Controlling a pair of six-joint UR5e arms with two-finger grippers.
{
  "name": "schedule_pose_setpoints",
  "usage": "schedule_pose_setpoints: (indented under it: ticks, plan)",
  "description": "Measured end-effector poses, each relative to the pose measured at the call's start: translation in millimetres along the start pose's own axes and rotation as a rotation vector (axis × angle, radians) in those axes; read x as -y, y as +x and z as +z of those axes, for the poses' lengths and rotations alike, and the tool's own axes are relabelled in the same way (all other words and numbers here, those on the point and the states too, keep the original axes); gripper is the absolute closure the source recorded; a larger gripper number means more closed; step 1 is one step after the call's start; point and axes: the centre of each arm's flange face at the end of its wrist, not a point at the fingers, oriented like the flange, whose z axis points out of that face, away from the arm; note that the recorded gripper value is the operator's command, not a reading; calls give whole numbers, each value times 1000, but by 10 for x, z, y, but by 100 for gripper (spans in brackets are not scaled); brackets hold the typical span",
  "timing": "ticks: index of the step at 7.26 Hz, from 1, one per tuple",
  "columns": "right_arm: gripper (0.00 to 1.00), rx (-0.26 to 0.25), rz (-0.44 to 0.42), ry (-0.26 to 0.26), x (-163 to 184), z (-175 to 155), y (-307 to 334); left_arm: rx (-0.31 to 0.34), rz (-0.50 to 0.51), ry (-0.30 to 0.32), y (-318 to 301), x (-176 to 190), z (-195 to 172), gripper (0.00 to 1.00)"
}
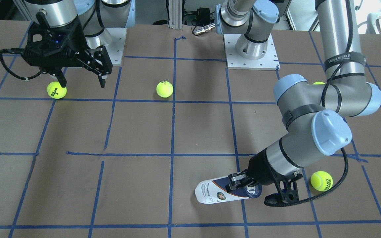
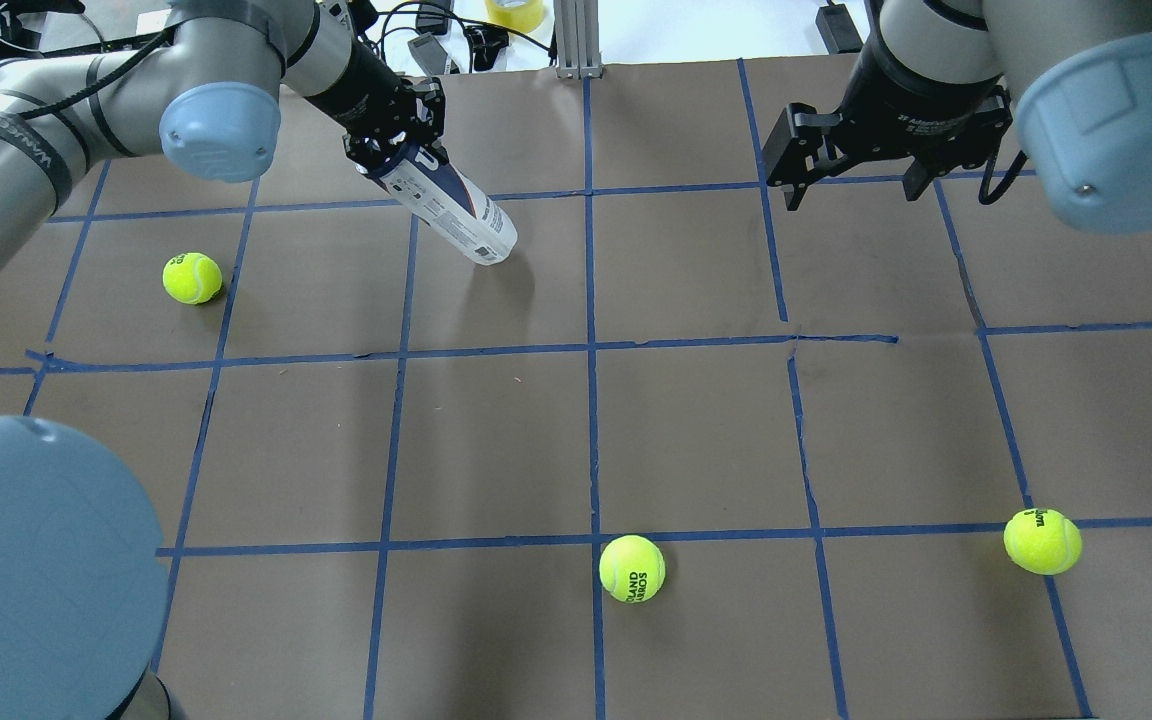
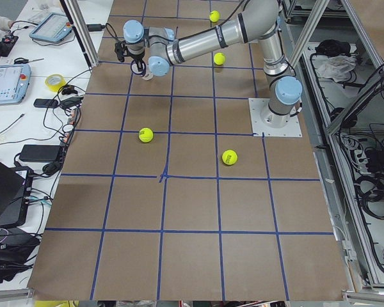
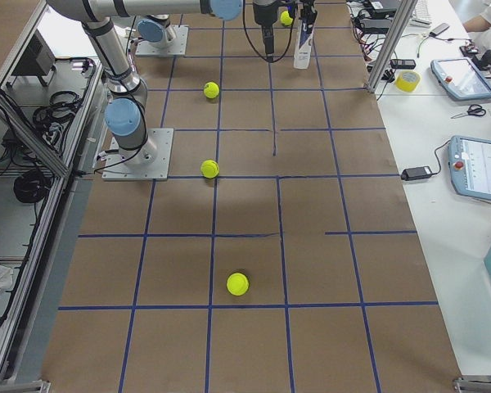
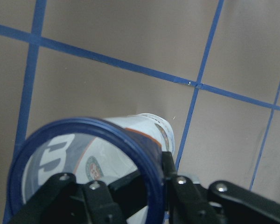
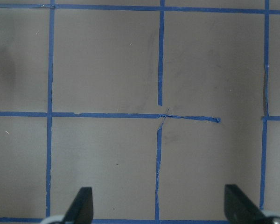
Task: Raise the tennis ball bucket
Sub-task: 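Lift the tube's open end with the left gripper, tilting it upright, then lower the tube upright onto the table with the left gripper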
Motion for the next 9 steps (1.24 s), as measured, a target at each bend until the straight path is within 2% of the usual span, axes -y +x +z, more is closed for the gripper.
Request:
schedule_pose_setpoints:
  ticks: [2,3,4,6,9]
  plan:
    - [0,0,0,0,4,-1,9,159,92,61,372,-159,-54,100]
    - [0,0,1,0,4,0,12,218,138,91,538,-242,-15,100]
    - [0,0,1,-1,3,1,13,249,177,119,698,-323,39,100]
    - [0,1,2,0,4,1,12,271,218,134,870,-435,167,100]
    - [0,3,-1,-1,4,1,10,277,217,98,874,-536,352,100]
